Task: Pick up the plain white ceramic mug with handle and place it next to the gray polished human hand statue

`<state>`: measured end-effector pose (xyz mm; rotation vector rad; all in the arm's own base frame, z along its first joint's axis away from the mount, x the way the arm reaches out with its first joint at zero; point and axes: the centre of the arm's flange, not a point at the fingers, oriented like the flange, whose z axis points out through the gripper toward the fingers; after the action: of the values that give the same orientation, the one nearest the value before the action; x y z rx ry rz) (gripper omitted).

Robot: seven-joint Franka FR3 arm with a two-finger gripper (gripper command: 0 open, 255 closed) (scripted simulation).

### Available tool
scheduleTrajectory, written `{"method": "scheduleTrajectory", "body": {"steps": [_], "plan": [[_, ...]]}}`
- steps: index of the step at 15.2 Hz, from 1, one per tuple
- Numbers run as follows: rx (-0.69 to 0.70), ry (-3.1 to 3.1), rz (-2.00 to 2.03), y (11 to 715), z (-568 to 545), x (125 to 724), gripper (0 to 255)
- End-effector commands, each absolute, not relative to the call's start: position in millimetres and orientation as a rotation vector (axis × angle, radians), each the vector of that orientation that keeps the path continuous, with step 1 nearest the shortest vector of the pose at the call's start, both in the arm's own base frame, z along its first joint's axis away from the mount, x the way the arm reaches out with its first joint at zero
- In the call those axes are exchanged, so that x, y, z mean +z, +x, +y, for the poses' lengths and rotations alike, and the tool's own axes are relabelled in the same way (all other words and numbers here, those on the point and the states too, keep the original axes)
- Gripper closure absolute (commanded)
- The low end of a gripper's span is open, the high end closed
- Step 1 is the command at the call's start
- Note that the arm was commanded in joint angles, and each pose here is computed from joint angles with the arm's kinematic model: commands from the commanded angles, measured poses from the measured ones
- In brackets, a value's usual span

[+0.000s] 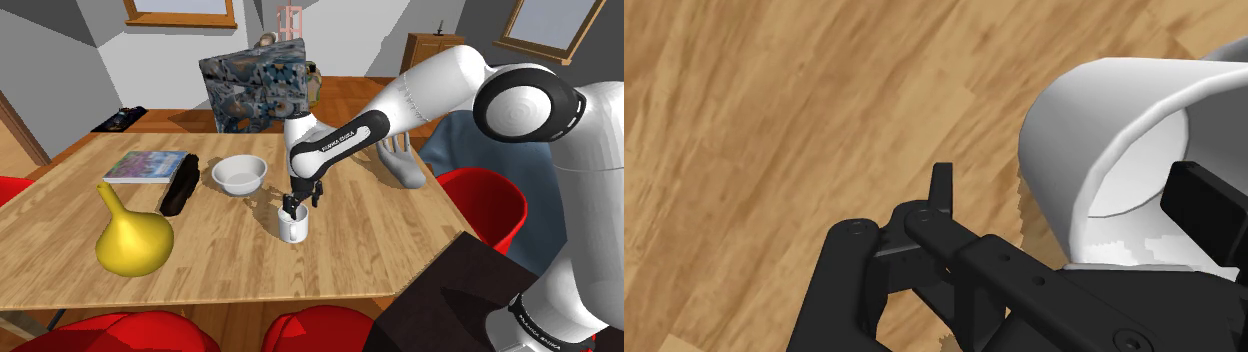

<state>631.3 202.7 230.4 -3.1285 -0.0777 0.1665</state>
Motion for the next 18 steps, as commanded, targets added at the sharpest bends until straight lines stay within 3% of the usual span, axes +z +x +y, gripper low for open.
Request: {"method": "scheduleTrajectory", "body": {"steps": [1,4,5,18], "plan": [[0.166,-3.128,-0.078,631.2,202.7,230.1,0],[0.166,-3.128,-0.078,631.2,202.7,230.1,0],[0.166,-3.128,-0.078,631.2,202.7,230.1,255],[0.166,-3.128,-0.078,631.2,202.7,251.2,255]]}}
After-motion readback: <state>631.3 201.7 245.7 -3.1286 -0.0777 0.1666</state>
